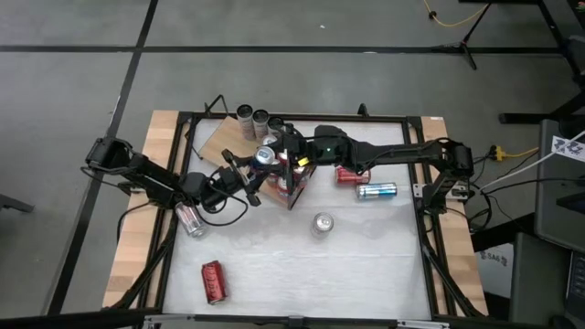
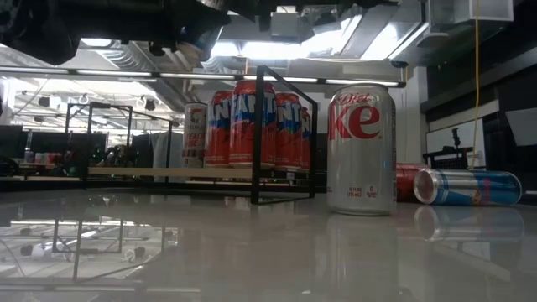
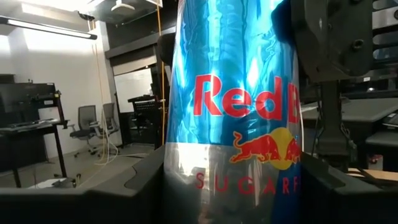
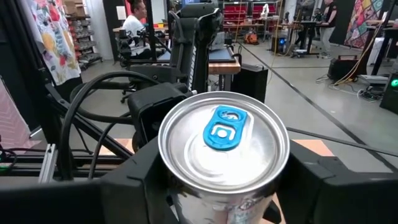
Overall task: Pick and place cans onto a shelf
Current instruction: Put the bottom blue and white soda can on the shelf aligned with the other blue and white soda cans
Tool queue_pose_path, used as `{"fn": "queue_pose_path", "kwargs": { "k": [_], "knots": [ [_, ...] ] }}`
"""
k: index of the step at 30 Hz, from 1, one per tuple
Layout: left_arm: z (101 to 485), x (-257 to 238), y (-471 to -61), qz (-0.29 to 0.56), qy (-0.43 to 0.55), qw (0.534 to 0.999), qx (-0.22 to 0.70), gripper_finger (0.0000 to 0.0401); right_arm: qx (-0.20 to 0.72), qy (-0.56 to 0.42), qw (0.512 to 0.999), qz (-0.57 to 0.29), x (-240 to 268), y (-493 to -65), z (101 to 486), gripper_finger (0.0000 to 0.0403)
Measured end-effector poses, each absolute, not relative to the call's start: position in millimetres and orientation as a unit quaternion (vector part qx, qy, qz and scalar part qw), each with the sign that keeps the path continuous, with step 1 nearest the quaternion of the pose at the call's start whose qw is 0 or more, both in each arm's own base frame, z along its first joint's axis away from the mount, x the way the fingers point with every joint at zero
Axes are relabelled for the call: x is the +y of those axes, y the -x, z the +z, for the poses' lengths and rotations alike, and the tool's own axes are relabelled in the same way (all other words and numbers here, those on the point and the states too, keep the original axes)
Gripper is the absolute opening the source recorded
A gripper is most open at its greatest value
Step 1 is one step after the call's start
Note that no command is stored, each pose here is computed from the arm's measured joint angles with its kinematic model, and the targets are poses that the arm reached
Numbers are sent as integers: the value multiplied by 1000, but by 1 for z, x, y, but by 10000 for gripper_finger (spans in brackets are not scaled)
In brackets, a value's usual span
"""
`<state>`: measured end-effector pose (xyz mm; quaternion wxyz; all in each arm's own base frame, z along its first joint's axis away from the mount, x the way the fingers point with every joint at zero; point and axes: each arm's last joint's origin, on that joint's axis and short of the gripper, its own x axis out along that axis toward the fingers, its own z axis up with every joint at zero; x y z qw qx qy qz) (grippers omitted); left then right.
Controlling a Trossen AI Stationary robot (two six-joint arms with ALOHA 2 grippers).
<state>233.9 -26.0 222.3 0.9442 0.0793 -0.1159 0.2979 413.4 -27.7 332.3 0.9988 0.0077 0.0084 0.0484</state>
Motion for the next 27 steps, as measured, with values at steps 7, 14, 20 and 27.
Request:
{"fn": "queue_pose_path", "kwargs": {
  "k": [7,14,20,27],
  "knots": [
    [221,-29,-233,306,-61,943,-114,254,13,3,999,48,-28,-413,331,210],
    [216,-33,-233,325,-68,940,-80,257,43,15,998,46,-28,-413,326,210],
    [206,-38,-235,309,-44,949,-49,257,75,20,996,51,-27,-412,319,210],
    [202,-44,-234,302,-22,952,-41,257,101,16,993,52,-27,-411,315,210]
  ]
}}
